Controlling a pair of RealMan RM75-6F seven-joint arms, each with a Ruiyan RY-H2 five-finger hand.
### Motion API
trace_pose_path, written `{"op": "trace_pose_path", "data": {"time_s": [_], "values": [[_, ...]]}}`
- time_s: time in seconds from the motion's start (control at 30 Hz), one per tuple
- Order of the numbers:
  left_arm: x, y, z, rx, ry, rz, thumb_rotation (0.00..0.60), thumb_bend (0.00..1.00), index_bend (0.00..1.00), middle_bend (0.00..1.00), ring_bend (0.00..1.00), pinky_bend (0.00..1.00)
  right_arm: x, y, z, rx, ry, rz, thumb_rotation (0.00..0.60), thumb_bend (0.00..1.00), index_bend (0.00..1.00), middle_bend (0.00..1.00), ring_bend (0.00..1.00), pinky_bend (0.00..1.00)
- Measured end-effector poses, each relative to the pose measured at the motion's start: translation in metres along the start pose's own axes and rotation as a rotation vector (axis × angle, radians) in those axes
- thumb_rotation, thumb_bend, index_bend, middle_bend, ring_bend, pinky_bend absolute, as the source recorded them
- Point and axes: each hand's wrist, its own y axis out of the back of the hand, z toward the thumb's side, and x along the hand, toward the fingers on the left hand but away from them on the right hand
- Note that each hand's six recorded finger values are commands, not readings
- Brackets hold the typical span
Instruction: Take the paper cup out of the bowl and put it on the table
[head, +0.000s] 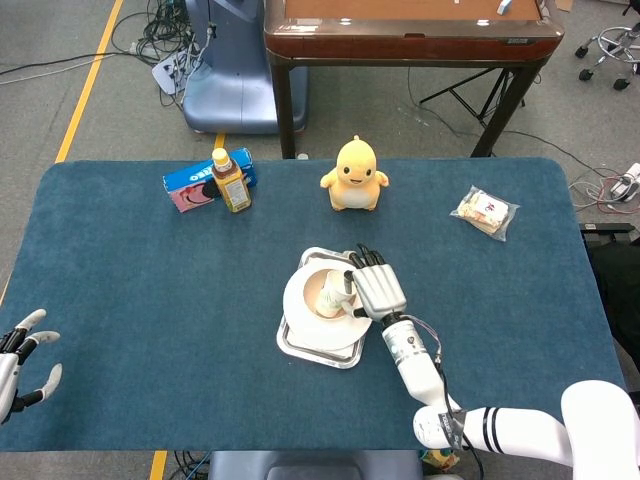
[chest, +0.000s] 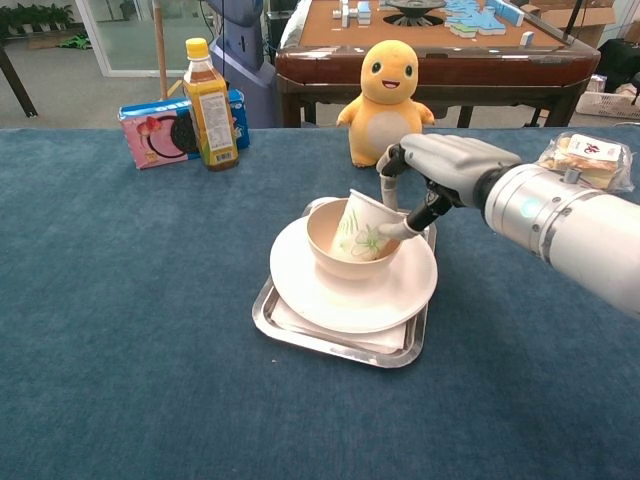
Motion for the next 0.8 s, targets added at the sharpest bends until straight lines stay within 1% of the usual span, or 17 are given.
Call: {"op": "trace_pose_path", "data": {"time_s": [0.3, 0.47, 0.67, 0.8], "values": [[0.0, 0.0, 0.0, 0.002, 0.001, 0.0, 0.6, 0.37, 0.32, 0.13, 0.18, 0.37, 0.0, 0.0, 0.0, 0.004, 0.005, -0.002, 0.6, 0.45, 0.62, 0.18, 0.04, 0.11], [0.0, 0.0, 0.0, 0.003, 0.002, -0.001, 0.6, 0.37, 0.32, 0.13, 0.18, 0.37, 0.001, 0.001, 0.001, 0.005, 0.009, -0.005, 0.6, 0.45, 0.62, 0.18, 0.04, 0.11], [0.0, -0.001, 0.0, 0.004, 0.003, 0.0, 0.6, 0.37, 0.32, 0.13, 0.18, 0.37, 0.003, 0.008, 0.005, 0.015, 0.025, -0.02, 0.6, 0.45, 0.63, 0.18, 0.04, 0.11], [0.001, -0.001, 0.0, 0.007, 0.002, -0.002, 0.6, 0.37, 0.32, 0.13, 0.18, 0.37, 0.007, 0.017, 0.01, 0.015, 0.041, -0.032, 0.6, 0.45, 0.63, 0.18, 0.04, 0.11]]}}
